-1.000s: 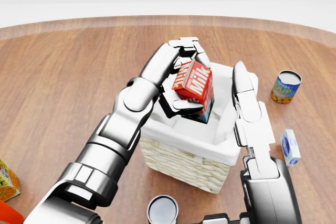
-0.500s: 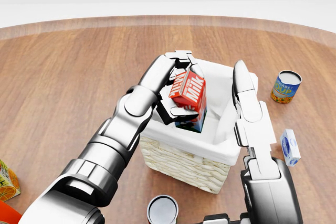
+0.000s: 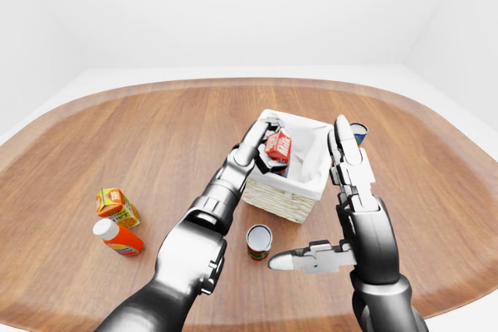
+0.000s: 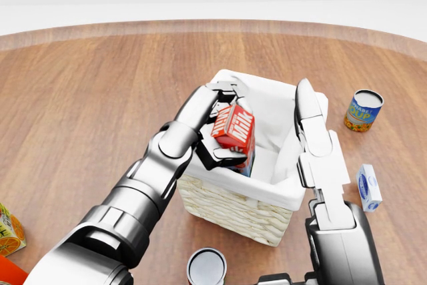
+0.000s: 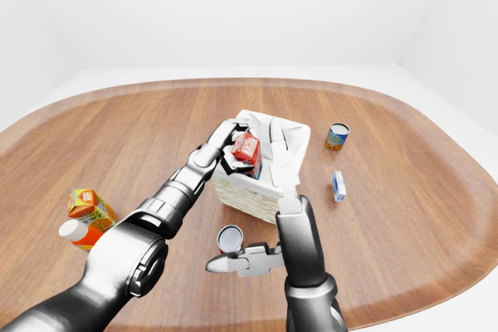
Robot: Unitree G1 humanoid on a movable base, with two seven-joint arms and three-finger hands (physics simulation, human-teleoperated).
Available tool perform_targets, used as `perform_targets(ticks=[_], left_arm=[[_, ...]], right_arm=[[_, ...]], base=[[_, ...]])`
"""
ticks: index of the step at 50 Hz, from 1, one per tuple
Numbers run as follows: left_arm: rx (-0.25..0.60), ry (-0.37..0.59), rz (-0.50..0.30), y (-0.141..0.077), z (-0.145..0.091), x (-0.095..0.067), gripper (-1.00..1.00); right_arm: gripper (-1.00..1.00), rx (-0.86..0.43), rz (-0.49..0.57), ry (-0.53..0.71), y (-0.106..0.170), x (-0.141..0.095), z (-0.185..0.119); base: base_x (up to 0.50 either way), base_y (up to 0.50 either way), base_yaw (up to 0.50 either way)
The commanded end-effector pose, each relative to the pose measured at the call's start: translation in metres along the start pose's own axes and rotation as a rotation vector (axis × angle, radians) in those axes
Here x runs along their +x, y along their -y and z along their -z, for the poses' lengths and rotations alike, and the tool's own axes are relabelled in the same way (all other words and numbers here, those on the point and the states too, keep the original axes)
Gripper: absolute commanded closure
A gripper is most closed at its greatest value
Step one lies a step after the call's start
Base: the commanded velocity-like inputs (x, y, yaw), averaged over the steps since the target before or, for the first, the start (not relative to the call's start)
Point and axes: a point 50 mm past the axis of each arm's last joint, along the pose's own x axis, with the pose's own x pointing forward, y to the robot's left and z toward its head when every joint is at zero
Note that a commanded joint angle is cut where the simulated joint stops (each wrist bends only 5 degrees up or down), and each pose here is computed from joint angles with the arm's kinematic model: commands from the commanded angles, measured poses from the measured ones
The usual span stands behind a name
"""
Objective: Pick the milk and place it in the basket.
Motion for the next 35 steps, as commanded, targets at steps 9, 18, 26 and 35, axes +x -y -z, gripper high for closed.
perform_targets(ticks=[9,18,26,35], left_arm=[[-0.053,-0.005,-0.038,-0.003,0.000,0.000,1.00],[-0.043,-0.001,-0.052,-0.003,-0.001,0.000,-1.00],[-0.048,0.038,-0.046,-0.001,-0.005,-0.001,-1.00],[-0.120,0.255,-0.064,-0.008,-0.033,-0.015,-1.00]], right_arm=[[-1.00,0.000,-0.001,0.000,0.000,0.000,0.000],[-1.00,0.001,-0.002,0.003,0.000,0.000,-0.001],[-1.00,0.001,-0.002,0.009,0.000,0.000,-0.002],[-1.00,0.001,0.000,0.006,0.001,0.000,-0.002]], base=[[0.00,0.00,0.00],[0.00,0.00,0.00],[0.00,0.00,0.00],[0.00,0.00,0.00]])
